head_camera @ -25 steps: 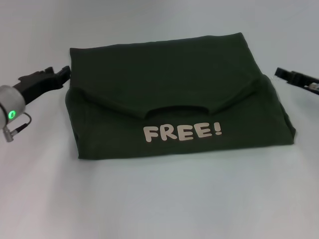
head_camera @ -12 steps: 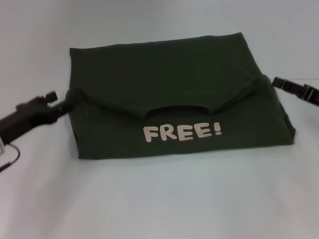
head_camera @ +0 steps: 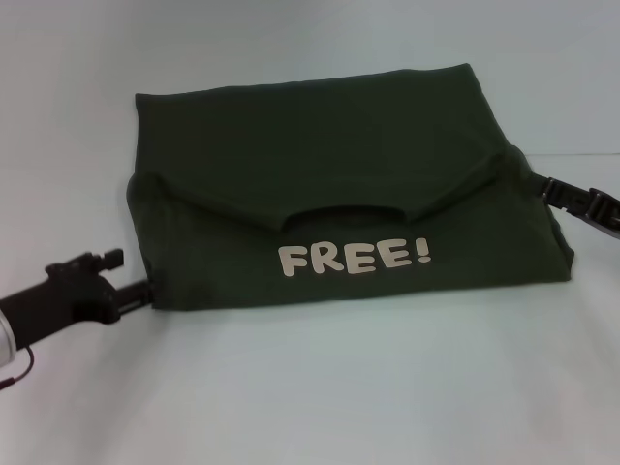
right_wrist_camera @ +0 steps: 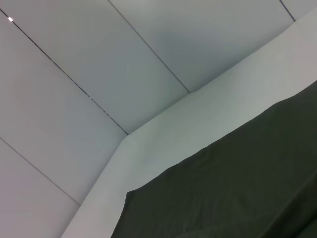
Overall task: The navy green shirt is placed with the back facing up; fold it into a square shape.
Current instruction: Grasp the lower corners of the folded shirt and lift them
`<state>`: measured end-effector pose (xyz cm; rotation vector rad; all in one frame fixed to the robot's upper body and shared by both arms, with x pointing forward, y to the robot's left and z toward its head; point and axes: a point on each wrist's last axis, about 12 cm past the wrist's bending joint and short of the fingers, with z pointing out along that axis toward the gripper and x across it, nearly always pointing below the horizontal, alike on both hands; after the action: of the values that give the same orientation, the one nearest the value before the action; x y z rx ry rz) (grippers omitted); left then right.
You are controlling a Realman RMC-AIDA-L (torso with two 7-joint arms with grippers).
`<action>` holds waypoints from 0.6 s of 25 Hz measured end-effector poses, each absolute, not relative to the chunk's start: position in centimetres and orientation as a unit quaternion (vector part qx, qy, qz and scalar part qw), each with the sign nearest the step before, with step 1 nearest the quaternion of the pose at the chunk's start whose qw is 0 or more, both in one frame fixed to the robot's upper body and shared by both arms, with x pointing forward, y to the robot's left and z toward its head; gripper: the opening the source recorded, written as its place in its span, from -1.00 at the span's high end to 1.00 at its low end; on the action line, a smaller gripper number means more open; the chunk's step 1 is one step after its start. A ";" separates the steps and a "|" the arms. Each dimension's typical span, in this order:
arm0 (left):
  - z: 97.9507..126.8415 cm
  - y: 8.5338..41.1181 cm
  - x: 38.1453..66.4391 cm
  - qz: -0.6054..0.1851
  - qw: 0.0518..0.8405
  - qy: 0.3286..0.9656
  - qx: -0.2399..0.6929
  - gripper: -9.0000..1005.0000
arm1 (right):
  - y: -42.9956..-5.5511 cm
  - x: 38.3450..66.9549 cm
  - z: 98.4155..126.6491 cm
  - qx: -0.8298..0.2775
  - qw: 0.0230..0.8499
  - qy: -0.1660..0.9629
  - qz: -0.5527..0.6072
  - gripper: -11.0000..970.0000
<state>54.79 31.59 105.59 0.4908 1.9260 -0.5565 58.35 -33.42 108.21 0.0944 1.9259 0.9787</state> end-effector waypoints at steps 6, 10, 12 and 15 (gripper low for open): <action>104.4 30.8 54.8 -0.203 0.485 0.819 0.228 -0.54 | -33.1 58.3 107.8 0.045 0.469 0.786 0.399 -0.37; 103.7 30.3 54.8 -0.191 0.475 0.826 0.234 -0.54 | -33.1 58.1 107.6 0.051 0.468 0.787 0.398 -0.37; 103.3 30.0 54.8 -0.188 0.468 0.830 0.239 -0.54 | -33.1 58.0 107.5 0.053 0.468 0.788 0.397 -0.37; 103.0 29.6 54.9 -0.184 0.462 0.833 0.244 -0.54 | -33.2 58.0 107.4 0.055 0.467 0.788 0.396 -0.37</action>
<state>54.93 29.56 103.03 0.6007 2.0481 -0.4519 57.96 -33.17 107.40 0.1339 1.9338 0.9725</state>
